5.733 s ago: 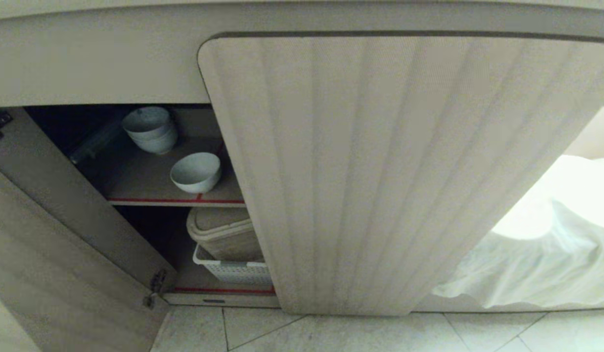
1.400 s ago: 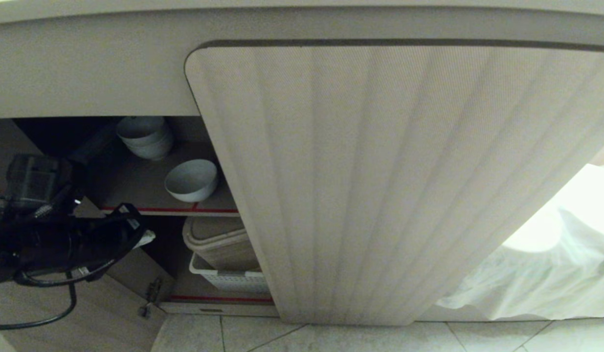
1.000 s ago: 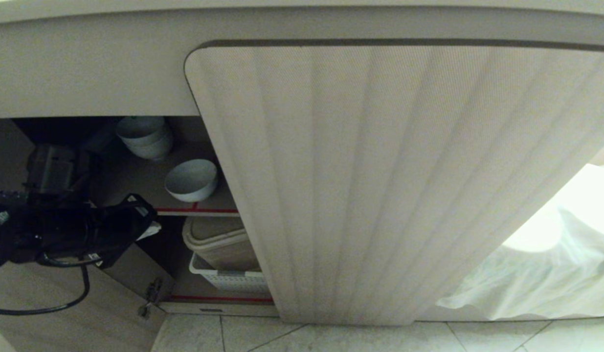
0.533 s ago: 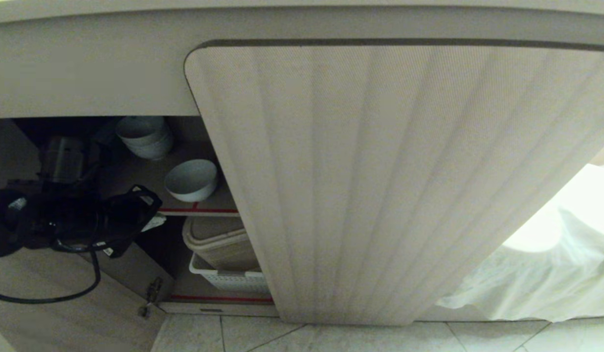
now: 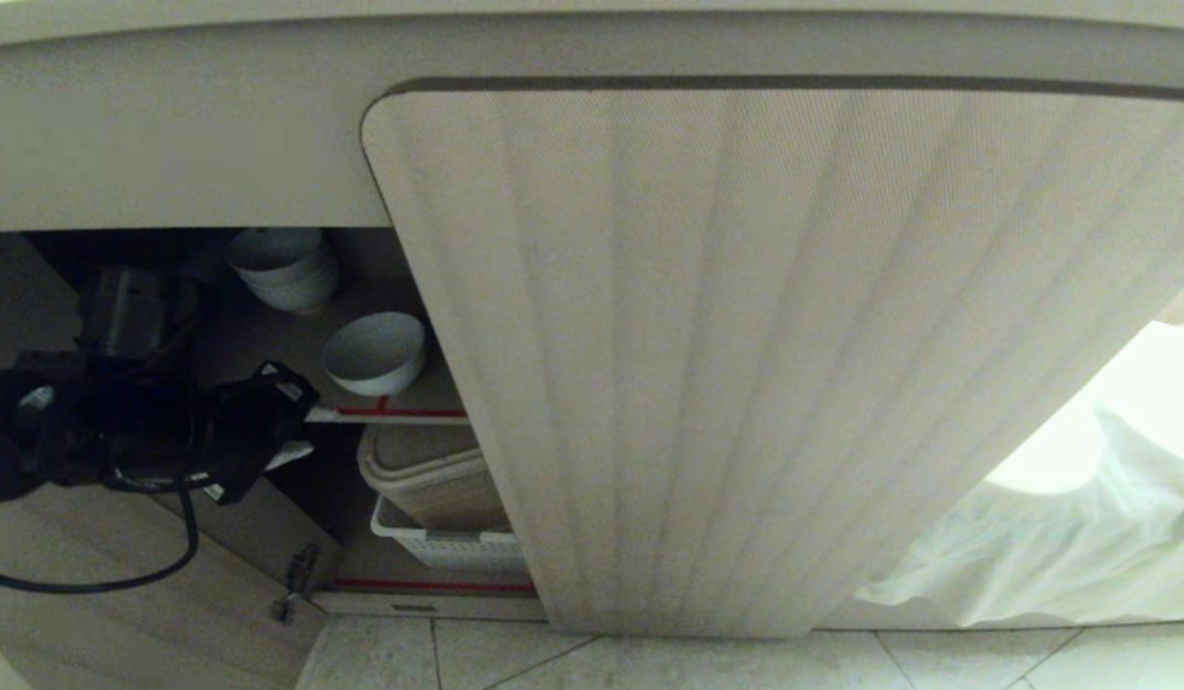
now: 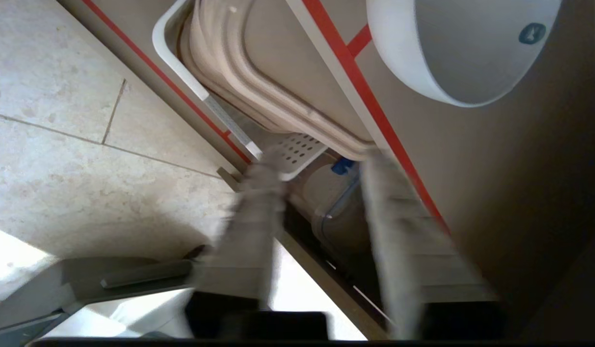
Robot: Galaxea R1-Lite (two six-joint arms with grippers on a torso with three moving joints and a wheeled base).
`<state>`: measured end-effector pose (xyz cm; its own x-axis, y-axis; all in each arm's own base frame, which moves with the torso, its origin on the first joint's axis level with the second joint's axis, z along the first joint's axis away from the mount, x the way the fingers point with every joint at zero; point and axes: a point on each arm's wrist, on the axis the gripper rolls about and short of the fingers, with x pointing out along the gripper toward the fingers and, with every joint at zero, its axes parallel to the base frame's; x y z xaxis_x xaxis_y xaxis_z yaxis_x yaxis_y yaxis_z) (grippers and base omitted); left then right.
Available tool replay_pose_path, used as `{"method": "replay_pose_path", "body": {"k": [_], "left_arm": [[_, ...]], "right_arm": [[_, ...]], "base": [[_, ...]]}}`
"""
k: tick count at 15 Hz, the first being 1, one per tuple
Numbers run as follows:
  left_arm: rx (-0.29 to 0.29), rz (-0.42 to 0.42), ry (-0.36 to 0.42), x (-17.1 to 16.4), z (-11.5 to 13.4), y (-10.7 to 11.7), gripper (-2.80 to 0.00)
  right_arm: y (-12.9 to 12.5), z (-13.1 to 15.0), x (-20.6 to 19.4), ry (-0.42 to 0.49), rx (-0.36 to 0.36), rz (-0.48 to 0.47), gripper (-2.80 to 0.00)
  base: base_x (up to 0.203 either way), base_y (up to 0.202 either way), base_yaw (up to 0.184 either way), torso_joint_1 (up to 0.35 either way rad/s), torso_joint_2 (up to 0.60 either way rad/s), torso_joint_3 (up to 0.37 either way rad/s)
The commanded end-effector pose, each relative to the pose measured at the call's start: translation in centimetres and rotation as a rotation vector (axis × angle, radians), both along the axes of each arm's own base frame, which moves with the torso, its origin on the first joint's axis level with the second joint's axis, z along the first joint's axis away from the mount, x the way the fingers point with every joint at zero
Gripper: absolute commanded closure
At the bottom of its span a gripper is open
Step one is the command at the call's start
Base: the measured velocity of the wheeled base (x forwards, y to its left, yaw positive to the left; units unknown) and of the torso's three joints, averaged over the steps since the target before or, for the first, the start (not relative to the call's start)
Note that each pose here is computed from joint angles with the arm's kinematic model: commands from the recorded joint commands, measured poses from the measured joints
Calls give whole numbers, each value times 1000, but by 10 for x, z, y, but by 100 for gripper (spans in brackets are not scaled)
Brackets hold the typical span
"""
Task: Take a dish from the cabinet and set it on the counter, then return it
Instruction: Take the bowl from the cabinet
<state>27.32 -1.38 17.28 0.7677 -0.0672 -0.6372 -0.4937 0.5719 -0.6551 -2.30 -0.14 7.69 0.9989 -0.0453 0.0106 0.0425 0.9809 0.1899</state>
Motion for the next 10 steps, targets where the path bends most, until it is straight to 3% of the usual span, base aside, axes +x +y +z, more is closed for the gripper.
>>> {"method": "replay_pose_path", "body": {"k": [1, 8, 10], "left_arm": [[-5, 2, -13, -1, 3, 0, -280], [-6, 6, -20, 5, 2, 1, -280], [-10, 8, -98, 11, 5, 1, -280]], "right_arm": [[0, 0, 0, 1, 1, 1, 0], [0, 0, 0, 1, 1, -1, 0], [0, 0, 0, 0, 1, 1, 0]], "base": [[0, 0, 0, 0, 0, 0], [0, 0, 0, 0, 0, 0], [0, 0, 0, 0, 0, 0]]}}
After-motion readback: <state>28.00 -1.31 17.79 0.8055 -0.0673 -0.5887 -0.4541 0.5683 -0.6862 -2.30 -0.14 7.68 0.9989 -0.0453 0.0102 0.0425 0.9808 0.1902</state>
